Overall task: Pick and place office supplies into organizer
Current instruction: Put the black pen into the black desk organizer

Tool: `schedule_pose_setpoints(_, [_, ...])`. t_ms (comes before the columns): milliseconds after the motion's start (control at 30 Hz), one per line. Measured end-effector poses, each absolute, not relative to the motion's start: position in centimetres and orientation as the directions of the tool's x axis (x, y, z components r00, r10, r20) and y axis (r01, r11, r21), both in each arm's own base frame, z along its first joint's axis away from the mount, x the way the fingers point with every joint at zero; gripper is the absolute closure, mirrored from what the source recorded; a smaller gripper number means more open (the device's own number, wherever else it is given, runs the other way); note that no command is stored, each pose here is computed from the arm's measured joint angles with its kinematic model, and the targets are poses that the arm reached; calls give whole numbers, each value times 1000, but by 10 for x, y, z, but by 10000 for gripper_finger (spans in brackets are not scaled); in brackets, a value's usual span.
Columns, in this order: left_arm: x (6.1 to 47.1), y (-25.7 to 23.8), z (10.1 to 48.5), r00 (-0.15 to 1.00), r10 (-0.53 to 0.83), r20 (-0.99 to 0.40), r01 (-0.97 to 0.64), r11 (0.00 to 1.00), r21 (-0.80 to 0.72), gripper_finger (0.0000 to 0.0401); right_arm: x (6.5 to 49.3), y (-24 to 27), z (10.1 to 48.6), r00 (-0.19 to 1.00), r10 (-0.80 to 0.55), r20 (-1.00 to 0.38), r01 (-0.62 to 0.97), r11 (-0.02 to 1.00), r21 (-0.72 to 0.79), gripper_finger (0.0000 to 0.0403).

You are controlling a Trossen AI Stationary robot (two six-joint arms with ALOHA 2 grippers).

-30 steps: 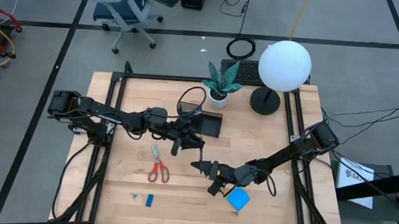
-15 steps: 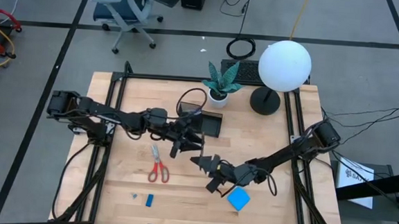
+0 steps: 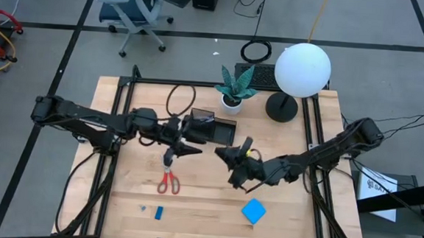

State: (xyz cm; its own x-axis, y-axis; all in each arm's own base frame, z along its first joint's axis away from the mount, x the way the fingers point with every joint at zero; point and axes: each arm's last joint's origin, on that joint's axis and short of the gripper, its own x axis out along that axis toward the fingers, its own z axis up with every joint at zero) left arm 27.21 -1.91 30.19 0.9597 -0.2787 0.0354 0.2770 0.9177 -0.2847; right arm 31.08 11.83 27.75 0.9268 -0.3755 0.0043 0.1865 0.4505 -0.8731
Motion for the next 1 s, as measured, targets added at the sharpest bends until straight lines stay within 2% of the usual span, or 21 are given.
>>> schedule_pose_setpoints(167, [251,-26,316,967,-255,23,255,957,-137,236,296,100,285,928,-373,23,251,578,-777,373])
schedule_pose_setpoints(400, [227,-34,320,997,-39,-62,42,998,48,235,280,63,292,972,-225,70,228,823,-521,373])
schedule_pose_setpoints(500, [221,-39,320,996,-26,-91,34,995,91,235,280,44,289,983,-162,92,185,893,-410,373])
schedule_pose_setpoints(733, [214,-53,320,993,-54,-102,74,976,205,235,292,-1,271,992,-102,69,115,968,-223,373])
schedule_pose_setpoints(1000, [212,-59,320,995,14,-98,13,964,266,235,314,-38,238,996,-70,57,78,986,-150,373])
